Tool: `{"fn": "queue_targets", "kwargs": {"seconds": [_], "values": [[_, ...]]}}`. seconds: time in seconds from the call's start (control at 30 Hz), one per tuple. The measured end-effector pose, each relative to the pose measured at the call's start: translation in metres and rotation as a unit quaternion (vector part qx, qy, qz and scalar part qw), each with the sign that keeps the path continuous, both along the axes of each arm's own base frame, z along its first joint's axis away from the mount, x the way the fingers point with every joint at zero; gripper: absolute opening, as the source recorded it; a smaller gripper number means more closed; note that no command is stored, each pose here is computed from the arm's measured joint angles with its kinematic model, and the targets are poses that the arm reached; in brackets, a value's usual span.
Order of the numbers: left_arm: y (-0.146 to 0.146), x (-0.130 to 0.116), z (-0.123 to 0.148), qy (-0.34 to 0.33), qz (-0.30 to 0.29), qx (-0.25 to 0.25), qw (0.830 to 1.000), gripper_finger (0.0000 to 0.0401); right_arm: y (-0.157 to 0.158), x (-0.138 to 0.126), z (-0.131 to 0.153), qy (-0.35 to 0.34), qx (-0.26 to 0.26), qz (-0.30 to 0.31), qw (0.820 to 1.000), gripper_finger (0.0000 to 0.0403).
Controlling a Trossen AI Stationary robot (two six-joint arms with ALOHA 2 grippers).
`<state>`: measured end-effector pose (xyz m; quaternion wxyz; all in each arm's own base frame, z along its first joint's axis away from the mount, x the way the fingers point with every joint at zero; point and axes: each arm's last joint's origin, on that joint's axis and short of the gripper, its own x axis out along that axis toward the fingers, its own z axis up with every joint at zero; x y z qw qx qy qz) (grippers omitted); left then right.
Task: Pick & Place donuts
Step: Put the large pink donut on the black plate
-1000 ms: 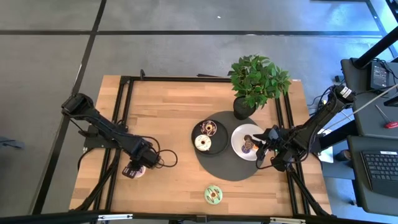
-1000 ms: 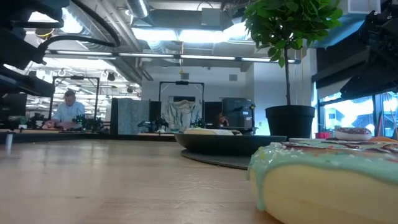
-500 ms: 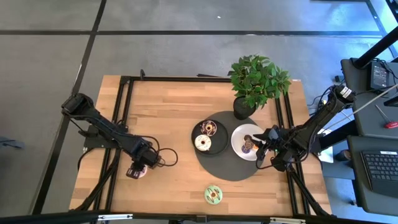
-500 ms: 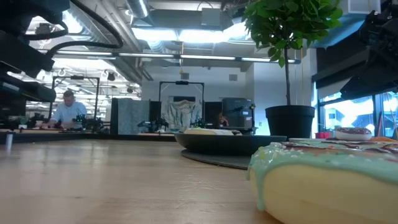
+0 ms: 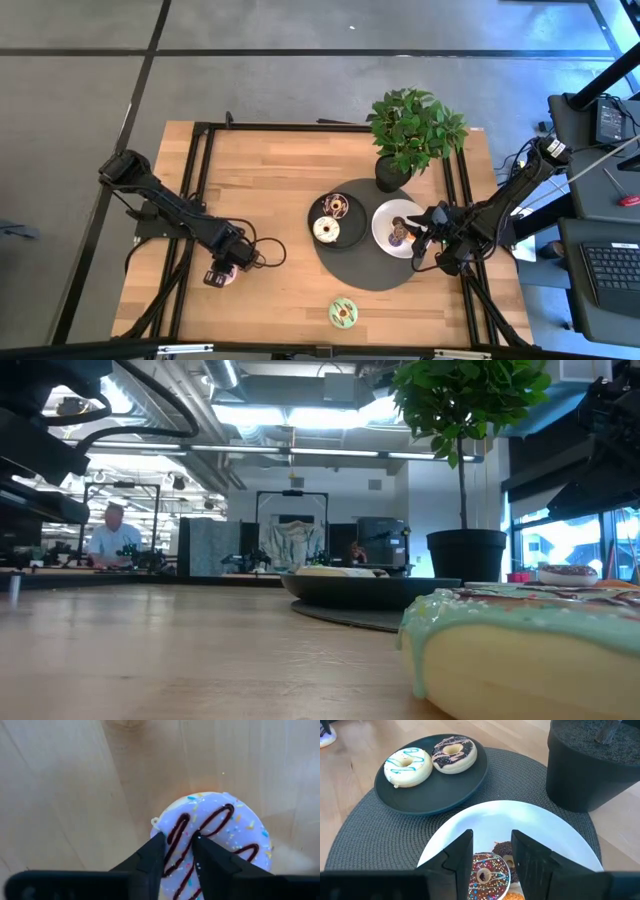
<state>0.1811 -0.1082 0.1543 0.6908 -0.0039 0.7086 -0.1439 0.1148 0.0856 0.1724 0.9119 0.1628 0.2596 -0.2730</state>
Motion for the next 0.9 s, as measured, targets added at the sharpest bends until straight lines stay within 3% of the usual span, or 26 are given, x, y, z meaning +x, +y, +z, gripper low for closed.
{"fn": "queue_targets", "kwargs": {"seconds": [0.23,0.43,0.57,0.7,0.77,0.9], "values": [[-0.001,0.002,0.002,-0.004,0.007,-0.003,1.000,0.0021,0.000,0.000,0.000,-0.001,0.002,-0.002,1.000,0.0136],[-0.006,0.037,0.027,-0.139,0.044,-0.012,0.989,0.0012,0.000,0.001,0.001,-0.016,-0.008,-0.008,1.000,0.0136],[-0.008,0.068,0.052,-0.300,0.025,-0.005,0.954,0.0010,0.000,0.001,0.002,-0.031,-0.015,-0.013,0.999,0.0136],[-0.007,0.091,0.073,-0.445,0.042,-0.004,0.894,0.0009,0.002,0.003,0.003,-0.041,-0.004,-0.013,0.999,0.0136],[0.000,0.100,0.081,-0.486,0.070,-0.004,0.871,0.0009,0.003,0.004,0.004,-0.044,-0.004,-0.008,0.999,0.0136],[0.019,0.110,0.087,-0.522,0.125,0.023,0.844,0.0009,0.005,0.006,0.005,-0.041,-0.023,0.015,0.999,0.0136]]}}
